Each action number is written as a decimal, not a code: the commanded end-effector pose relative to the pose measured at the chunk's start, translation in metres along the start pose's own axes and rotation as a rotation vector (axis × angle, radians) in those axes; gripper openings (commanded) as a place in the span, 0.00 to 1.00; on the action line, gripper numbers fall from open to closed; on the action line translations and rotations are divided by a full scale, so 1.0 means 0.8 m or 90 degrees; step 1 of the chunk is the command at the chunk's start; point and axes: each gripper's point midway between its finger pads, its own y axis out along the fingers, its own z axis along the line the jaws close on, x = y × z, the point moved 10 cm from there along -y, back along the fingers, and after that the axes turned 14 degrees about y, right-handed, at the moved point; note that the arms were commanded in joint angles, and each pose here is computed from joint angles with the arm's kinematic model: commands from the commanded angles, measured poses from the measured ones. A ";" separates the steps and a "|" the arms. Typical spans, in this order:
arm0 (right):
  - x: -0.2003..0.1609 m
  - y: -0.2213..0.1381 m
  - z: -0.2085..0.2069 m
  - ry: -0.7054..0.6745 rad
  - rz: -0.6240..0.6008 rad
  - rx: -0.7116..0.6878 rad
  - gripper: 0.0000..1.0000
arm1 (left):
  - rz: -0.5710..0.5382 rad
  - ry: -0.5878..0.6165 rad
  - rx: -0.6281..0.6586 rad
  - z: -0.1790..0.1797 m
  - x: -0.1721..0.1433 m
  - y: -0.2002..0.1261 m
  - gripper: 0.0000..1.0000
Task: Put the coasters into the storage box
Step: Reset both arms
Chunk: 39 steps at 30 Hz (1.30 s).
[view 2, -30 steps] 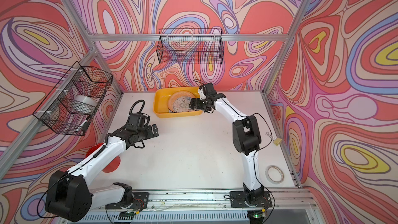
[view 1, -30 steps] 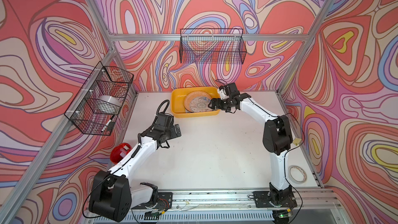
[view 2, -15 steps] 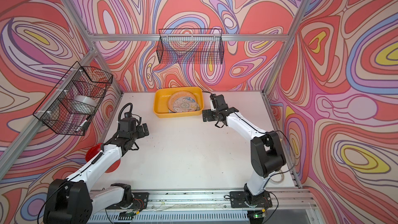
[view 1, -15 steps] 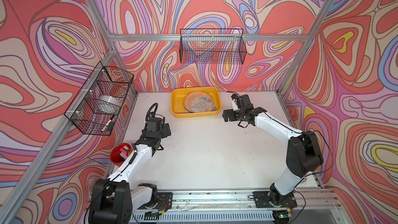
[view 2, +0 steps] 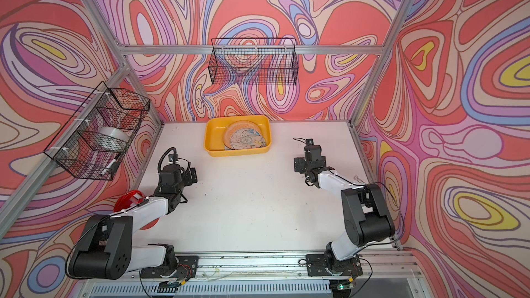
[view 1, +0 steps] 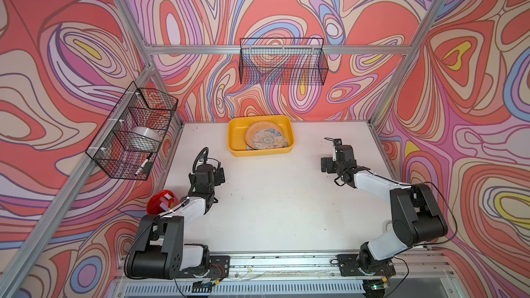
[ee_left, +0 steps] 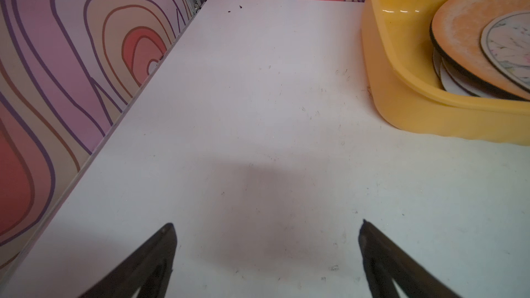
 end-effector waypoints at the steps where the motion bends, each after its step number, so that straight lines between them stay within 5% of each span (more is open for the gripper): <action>1: 0.010 0.011 -0.010 0.010 -0.084 0.006 0.98 | -0.086 -0.016 0.011 0.013 0.014 0.003 1.00; 20: -0.038 0.011 -0.063 0.072 -0.255 0.078 0.98 | -0.126 -0.024 -0.038 0.009 -0.010 0.014 1.00; 39: -0.038 0.013 -0.065 0.075 -0.250 0.064 0.98 | -0.112 0.035 -0.056 -0.014 -0.009 0.026 1.00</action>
